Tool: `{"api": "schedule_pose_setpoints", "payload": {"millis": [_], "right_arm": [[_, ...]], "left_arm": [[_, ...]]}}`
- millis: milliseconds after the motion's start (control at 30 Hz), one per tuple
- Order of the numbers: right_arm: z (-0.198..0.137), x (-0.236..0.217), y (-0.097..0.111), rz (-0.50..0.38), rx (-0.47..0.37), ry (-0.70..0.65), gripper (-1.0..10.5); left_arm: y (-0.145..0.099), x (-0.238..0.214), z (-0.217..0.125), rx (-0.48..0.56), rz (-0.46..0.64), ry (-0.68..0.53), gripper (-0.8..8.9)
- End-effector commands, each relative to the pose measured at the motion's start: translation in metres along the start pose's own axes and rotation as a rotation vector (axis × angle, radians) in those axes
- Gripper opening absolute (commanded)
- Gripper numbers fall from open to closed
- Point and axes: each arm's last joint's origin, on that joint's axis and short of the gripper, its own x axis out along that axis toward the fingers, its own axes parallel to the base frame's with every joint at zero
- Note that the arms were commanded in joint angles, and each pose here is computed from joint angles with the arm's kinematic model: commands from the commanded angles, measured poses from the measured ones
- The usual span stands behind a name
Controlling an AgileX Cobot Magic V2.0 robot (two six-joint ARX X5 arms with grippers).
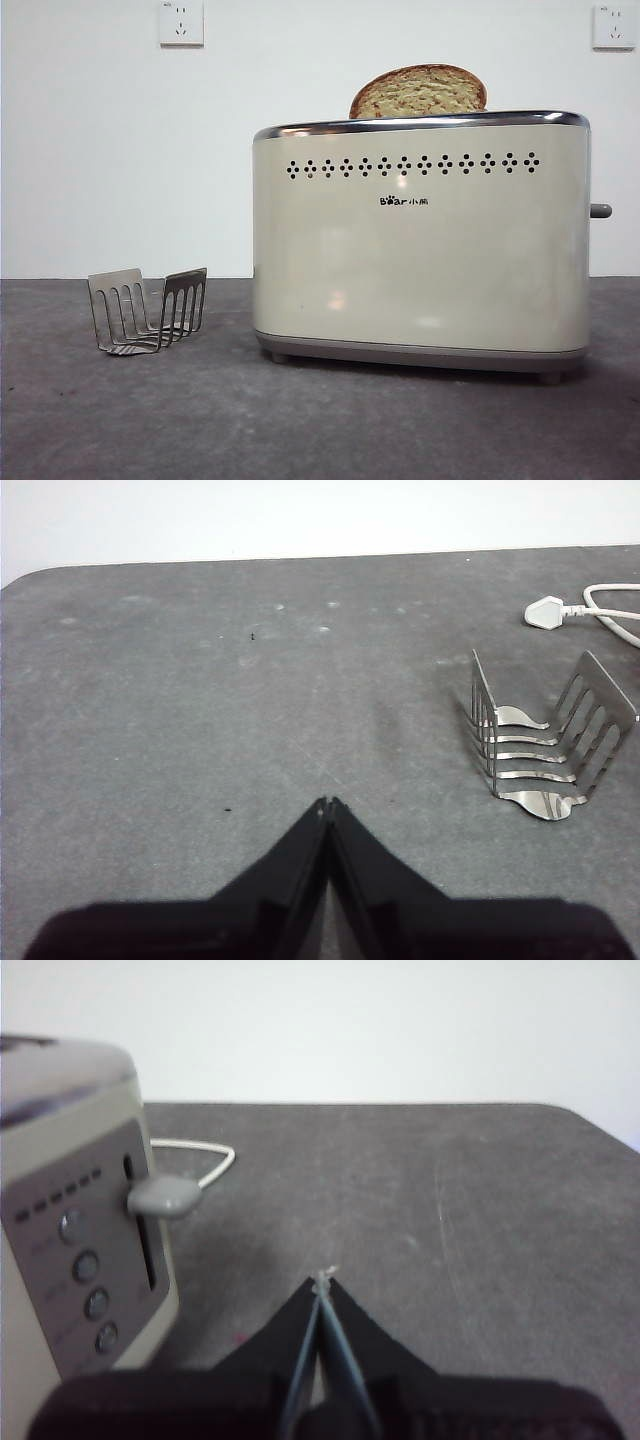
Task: Pick up a slice of bread from the rack,put the bread on the toaster,press the button
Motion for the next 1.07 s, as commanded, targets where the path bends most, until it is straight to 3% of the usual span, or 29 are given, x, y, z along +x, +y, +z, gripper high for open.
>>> {"api": "schedule_pose_setpoints", "payload": {"millis": [33, 133, 1067], "right_arm": [[-0.0054, 0.0006, 0.0003, 0.0, -0.016, 0.031, 0.0], [-0.0105, 0.0003, 0.0004, 0.001, -0.015, 0.085, 0.0], [-0.01, 0.0003, 0.0005, 0.002, -0.008, 0.08, 0.0]], "left_arm": [[0.0004, 0.001, -0.0024, -0.006, 0.006, 0.001, -0.03], [0.0004, 0.001, -0.0024, -0.006, 0.006, 0.001, -0.03], [0.0004, 0.001, -0.0024, -0.007, 0.006, 0.001, -0.03]]}}
